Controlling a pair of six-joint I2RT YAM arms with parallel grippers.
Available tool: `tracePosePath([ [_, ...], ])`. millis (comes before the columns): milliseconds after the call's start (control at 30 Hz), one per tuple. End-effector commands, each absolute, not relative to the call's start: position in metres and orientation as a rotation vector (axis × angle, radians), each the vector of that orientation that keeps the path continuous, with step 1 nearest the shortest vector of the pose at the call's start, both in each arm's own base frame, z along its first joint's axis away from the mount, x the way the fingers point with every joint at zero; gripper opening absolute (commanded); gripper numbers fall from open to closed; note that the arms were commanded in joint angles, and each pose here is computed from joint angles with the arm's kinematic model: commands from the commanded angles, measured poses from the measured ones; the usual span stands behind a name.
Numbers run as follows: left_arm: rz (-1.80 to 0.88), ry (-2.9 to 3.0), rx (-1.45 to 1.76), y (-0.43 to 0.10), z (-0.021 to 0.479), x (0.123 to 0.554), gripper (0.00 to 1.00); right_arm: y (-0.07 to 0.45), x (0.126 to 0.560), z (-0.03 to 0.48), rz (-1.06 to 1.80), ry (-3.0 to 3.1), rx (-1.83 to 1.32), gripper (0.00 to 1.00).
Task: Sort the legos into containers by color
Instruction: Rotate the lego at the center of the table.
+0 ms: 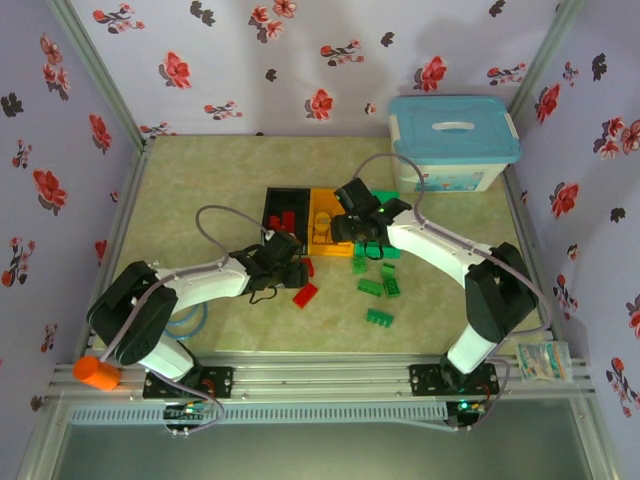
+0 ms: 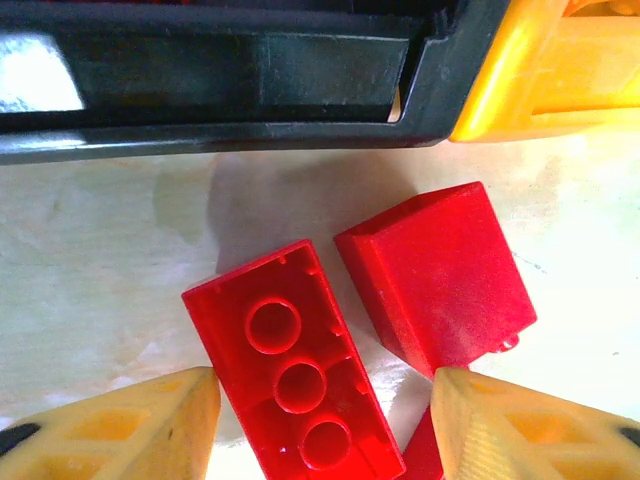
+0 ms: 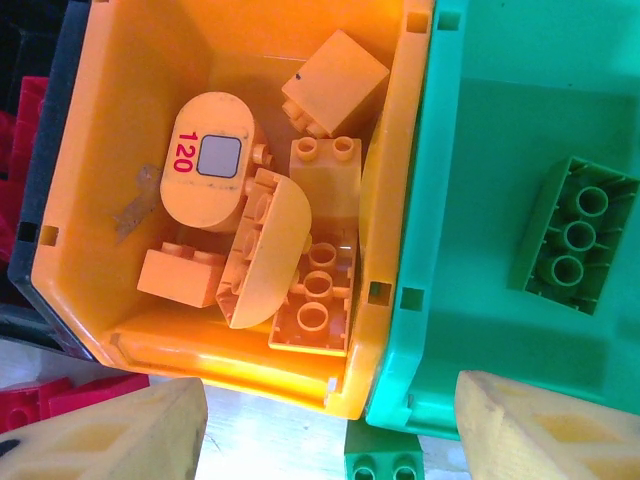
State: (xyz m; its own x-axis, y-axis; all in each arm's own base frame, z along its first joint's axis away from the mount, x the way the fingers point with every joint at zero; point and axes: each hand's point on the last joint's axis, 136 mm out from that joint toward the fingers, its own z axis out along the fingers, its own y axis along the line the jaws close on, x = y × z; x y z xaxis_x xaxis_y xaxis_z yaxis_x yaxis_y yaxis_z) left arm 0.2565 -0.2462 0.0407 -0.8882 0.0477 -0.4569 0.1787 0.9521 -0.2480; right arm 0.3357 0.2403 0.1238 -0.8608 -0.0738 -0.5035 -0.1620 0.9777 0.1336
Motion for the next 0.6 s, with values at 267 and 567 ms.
tracePosePath([
  [267, -0.267, 2.684, 0.101, -0.213, 0.033, 0.243, 0.57, 0.232, 0.335, 0.137, 0.255, 2.566, -0.105, 0.66],
  [567, -0.279, 2.675, 0.113, -0.217, 0.038, 0.245, 0.58, 0.232, 0.334, 0.139, 0.264, 2.562, -0.096, 0.66],
])
